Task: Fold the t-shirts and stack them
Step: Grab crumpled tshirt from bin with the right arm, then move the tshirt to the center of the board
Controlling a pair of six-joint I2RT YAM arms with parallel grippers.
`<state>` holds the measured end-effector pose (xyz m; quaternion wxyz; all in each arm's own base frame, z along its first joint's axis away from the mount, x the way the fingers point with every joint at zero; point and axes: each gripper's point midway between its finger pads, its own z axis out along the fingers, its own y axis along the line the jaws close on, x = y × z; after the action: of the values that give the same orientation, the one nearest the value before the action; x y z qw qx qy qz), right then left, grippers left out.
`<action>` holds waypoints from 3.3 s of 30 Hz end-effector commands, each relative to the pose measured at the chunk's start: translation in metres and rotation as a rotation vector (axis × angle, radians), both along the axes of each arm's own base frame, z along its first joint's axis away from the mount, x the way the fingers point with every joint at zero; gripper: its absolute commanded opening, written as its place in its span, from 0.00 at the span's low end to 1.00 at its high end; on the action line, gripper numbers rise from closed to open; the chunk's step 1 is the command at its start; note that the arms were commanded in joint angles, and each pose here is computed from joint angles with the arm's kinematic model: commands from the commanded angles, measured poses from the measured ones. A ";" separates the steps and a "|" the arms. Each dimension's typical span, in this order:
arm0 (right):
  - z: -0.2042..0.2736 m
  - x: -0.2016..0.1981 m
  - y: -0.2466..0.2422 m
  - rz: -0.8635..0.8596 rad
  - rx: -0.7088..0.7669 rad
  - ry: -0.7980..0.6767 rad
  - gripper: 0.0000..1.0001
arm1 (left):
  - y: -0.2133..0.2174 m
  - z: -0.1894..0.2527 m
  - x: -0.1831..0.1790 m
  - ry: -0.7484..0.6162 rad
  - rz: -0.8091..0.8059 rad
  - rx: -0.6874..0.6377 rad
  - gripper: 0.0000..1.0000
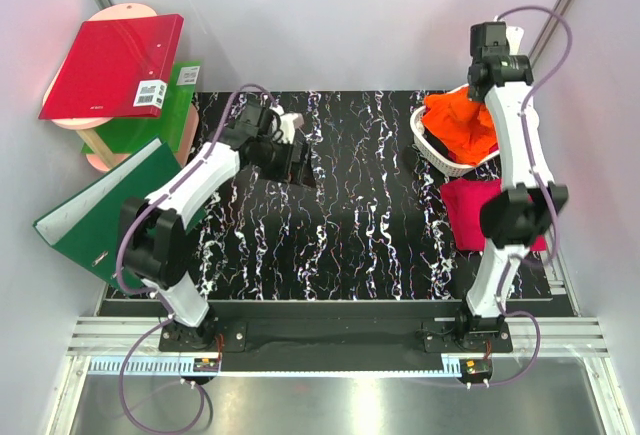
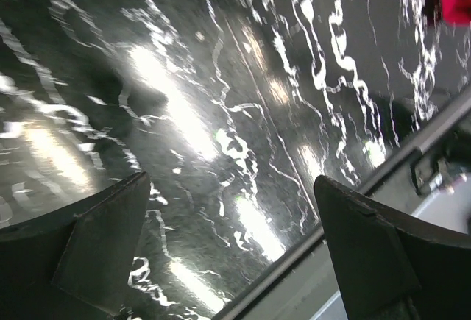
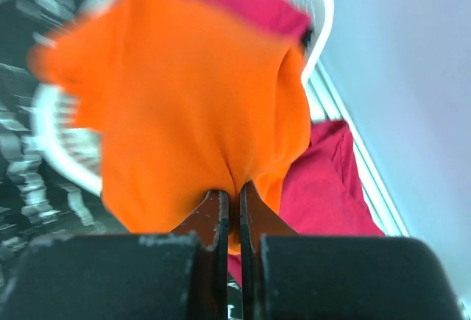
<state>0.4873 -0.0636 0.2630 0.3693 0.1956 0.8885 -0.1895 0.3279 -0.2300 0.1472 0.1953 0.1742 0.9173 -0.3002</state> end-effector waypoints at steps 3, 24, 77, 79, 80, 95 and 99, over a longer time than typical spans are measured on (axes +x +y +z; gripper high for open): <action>0.123 -0.029 0.047 0.131 -0.010 -0.395 0.00 | 0.059 0.071 0.057 -0.241 0.309 0.023 0.99; 0.120 -0.117 0.295 0.940 0.585 -0.267 0.00 | 0.107 0.066 0.073 -0.168 0.540 0.000 0.99; -0.125 0.077 0.163 0.145 -0.329 0.017 1.00 | 0.037 0.078 0.065 -0.119 0.325 -0.055 0.99; -0.118 0.075 0.164 0.143 -0.311 0.003 1.00 | 0.010 0.071 0.053 -0.100 0.214 -0.075 0.99; -0.101 0.073 0.167 0.149 -0.279 -0.028 1.00 | 0.000 0.067 0.049 -0.086 0.176 -0.083 0.99; -0.003 -0.013 0.155 0.262 -0.090 -0.199 1.00 | -0.067 -0.026 0.063 0.227 0.047 -0.143 0.90; 0.020 -0.019 0.152 0.281 -0.097 -0.255 1.00 | -0.076 -0.043 0.068 0.267 0.025 -0.155 0.87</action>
<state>0.4675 0.0864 0.2426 0.4547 0.0628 0.8710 -0.1748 0.3865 -0.2885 0.0922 0.0881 0.0927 0.9292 -0.3468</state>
